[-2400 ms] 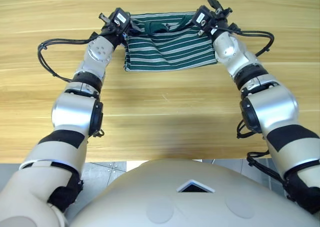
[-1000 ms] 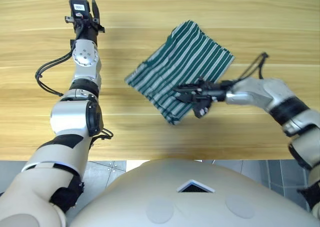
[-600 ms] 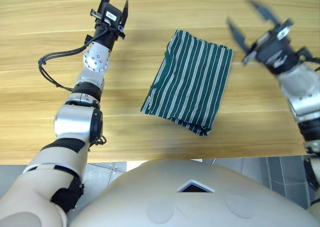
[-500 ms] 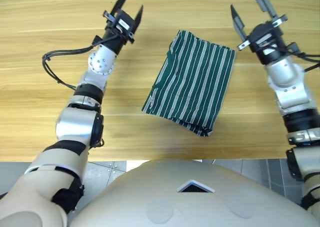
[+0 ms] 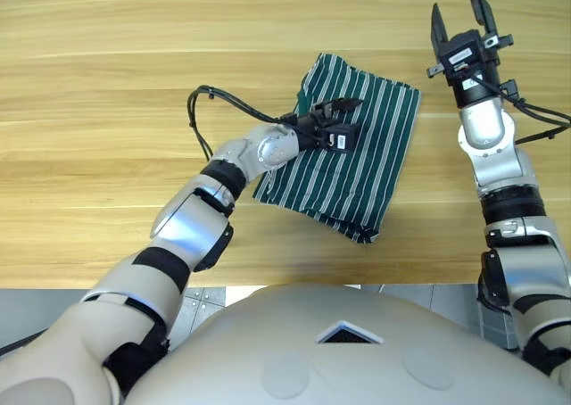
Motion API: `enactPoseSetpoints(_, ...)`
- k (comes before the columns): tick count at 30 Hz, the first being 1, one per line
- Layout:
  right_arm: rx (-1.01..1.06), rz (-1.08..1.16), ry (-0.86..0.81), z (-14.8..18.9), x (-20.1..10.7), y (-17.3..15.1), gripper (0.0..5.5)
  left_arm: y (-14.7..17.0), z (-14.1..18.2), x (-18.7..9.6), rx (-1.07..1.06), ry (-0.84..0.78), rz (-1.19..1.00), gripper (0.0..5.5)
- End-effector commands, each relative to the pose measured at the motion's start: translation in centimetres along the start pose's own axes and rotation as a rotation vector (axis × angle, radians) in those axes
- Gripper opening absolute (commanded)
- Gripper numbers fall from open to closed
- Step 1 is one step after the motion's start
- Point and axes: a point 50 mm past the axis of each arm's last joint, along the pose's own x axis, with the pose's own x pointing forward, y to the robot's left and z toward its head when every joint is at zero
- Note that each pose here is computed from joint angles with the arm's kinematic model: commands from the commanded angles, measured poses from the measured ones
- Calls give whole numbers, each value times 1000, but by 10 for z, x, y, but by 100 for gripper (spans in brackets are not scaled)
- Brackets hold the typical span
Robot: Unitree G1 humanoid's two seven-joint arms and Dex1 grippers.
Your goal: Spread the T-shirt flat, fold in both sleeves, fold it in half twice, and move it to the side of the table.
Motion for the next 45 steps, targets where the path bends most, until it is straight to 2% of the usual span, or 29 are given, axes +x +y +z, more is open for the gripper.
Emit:
enactPoseSetpoints(1,-28,33,-31,6,5,9,218,5,-51,-33,104,267,28,225)
enactPoseSetpoints(5,-47,60,-38,7,5,13,218,-11,-79,-71,32,389,46,225)
enactPoseSetpoints(9,-80,89,-25,3,-2,14,218,-39,-87,-100,-134,454,94,225)
enactPoseSetpoints(12,-126,140,-15,0,-12,17,218,-58,-80,-108,-250,454,167,225)
enactPoseSetpoints(15,-180,204,-10,-2,-21,22,218,-66,-57,-101,-382,346,253,225)
enactPoseSetpoints(20,-211,223,7,-3,-29,27,218,-25,-29,-95,-625,255,594,225)
enactPoseSetpoints(24,-206,236,0,-1,-35,33,218,-6,-11,-100,-747,203,649,225)
enactPoseSetpoints(28,-181,271,-51,9,-40,40,218,29,15,-108,-809,-3,736,225)
enactPoseSetpoints(30,-148,379,-142,22,-53,48,218,48,21,-123,-810,-109,808,225)
enactPoseSetpoints(32,-59,586,-276,41,-86,62,218,64,19,-141,-805,-174,873,225)
enactPoseSetpoints(34,16,784,-329,51,-121,73,218,74,5,-154,-740,-117,915,225)
enactPoseSetpoints(36,57,872,-325,55,-137,81,218,81,-16,-163,-696,-19,979,225)
enactPoseSetpoints(38,92,919,-332,62,-143,90,218,90,-39,-173,-662,84,1071,225)
enactPoseSetpoints(41,102,934,-334,64,-142,94,218,96,-59,-182,-672,155,1168,225)
enactPoseSetpoints(45,48,965,-257,50,-138,96,218,95,-69,-188,-661,185,1216,225)
